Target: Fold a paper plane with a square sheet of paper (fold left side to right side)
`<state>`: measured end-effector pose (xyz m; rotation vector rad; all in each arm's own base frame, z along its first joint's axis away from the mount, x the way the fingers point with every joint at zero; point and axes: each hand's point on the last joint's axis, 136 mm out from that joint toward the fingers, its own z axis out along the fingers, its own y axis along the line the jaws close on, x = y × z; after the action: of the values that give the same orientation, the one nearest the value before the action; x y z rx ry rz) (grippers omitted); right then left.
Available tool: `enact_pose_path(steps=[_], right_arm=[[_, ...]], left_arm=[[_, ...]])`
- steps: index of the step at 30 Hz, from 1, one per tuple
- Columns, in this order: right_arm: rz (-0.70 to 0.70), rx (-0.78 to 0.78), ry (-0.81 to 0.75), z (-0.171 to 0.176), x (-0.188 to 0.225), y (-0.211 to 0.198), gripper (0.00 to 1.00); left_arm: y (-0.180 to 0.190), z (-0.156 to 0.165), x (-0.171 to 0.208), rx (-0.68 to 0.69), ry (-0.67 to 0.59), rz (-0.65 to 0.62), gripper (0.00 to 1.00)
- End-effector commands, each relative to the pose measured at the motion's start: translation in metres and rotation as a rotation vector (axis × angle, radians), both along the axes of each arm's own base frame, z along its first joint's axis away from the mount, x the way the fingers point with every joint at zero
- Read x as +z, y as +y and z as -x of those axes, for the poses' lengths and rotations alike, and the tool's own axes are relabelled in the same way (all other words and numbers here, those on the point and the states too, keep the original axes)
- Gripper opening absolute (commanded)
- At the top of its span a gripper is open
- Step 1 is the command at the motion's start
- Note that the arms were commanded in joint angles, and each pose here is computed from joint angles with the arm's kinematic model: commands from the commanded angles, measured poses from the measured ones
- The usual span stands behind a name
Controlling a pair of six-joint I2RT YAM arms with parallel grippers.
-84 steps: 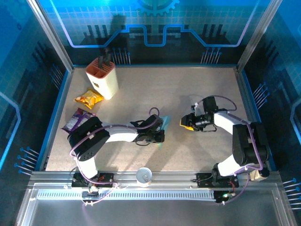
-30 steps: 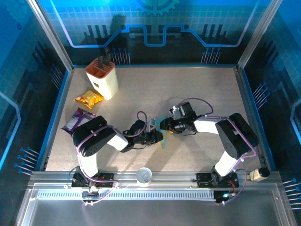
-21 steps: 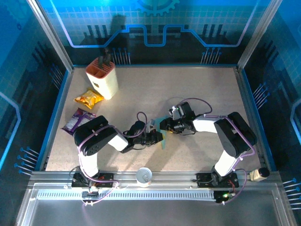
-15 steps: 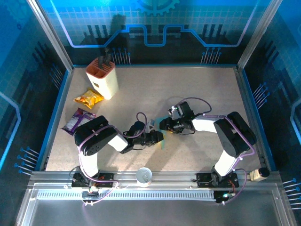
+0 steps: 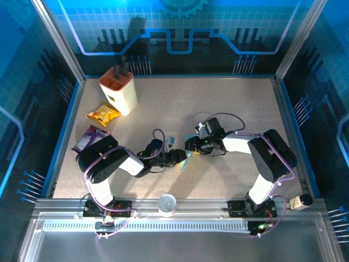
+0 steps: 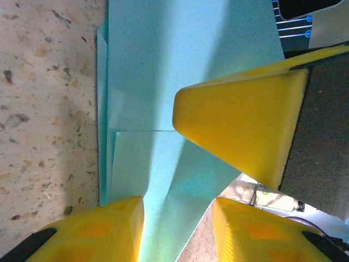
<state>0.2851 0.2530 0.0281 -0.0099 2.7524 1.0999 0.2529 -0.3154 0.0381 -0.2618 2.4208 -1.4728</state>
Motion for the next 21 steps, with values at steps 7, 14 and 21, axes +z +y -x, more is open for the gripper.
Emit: enact_pose_path(steps=[7, 14, 21], right_arm=[[0.026, 0.006, 0.04, 0.006, -0.009, 0.0, 0.52], [-0.067, -0.028, 0.006, -0.011, 0.02, 0.002, 0.67], [-0.08, -0.053, 0.009, -0.015, 0.025, -0.002, 0.9]], left_arm=[[-0.005, -0.002, -0.009, -0.021, 0.007, -0.008, 0.35], [-0.004, 0.0, -0.014, -0.021, 0.014, -0.028, 0.29], [-0.004, -0.001, -0.011, -0.012, 0.008, -0.015, 0.16]])
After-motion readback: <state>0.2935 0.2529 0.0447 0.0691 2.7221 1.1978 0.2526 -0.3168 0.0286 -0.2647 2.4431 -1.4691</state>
